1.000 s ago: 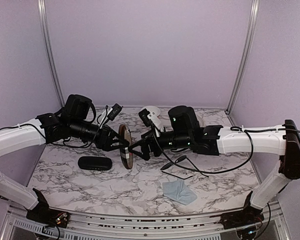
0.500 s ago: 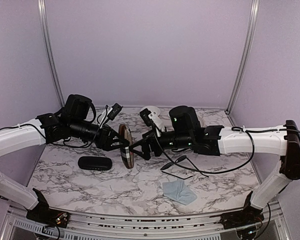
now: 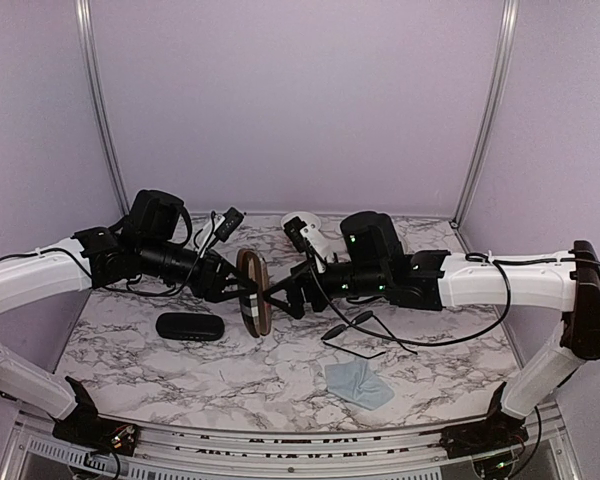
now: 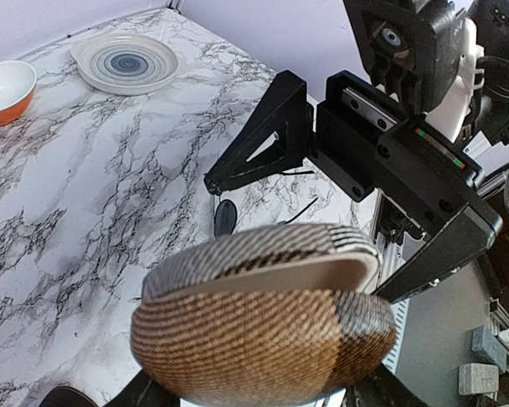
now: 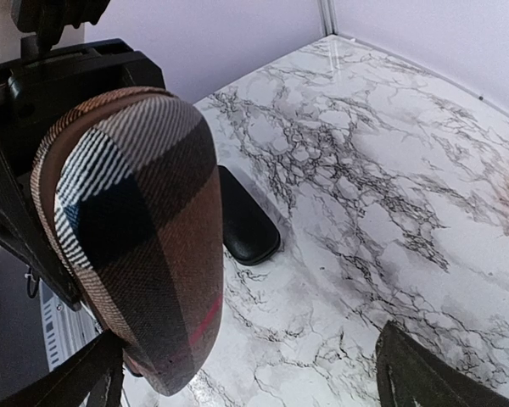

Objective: Organize the sunglasses
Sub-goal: Open the sunglasses case.

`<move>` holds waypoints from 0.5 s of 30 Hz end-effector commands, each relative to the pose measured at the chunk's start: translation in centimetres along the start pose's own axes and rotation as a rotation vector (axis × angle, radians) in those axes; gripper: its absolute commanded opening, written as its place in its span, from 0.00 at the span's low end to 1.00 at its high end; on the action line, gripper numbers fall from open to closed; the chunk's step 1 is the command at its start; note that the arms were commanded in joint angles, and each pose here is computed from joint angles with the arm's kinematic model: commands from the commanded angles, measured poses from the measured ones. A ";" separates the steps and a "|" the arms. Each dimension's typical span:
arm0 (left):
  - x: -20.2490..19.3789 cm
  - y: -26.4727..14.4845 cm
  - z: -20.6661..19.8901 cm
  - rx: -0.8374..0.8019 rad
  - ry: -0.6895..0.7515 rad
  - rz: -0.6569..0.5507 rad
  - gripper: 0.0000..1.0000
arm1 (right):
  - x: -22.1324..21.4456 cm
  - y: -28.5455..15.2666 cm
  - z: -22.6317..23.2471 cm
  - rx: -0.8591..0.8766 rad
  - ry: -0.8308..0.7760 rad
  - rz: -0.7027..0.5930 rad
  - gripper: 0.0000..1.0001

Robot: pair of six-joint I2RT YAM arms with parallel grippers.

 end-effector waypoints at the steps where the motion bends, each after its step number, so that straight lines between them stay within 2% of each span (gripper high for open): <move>1: 0.5 -1.2 -3.7 -0.235 0.085 -0.014 0.27 | -1.5 -0.2 -4.3 -0.255 0.040 0.056 1.00; 15: 0.5 -1.3 -4.0 -0.254 0.094 -0.013 0.27 | -2.0 0.0 -4.9 -0.300 0.044 0.085 1.00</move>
Point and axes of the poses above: each gripper's point midway between its finger pads, its own y axis out along the fingers, its own z axis along the line the jaws close on, x = y × z, the point moved 9 cm from there along -y, back along the fingers, and after that the axes turned 3 degrees about -y, right-handed, at the moved point
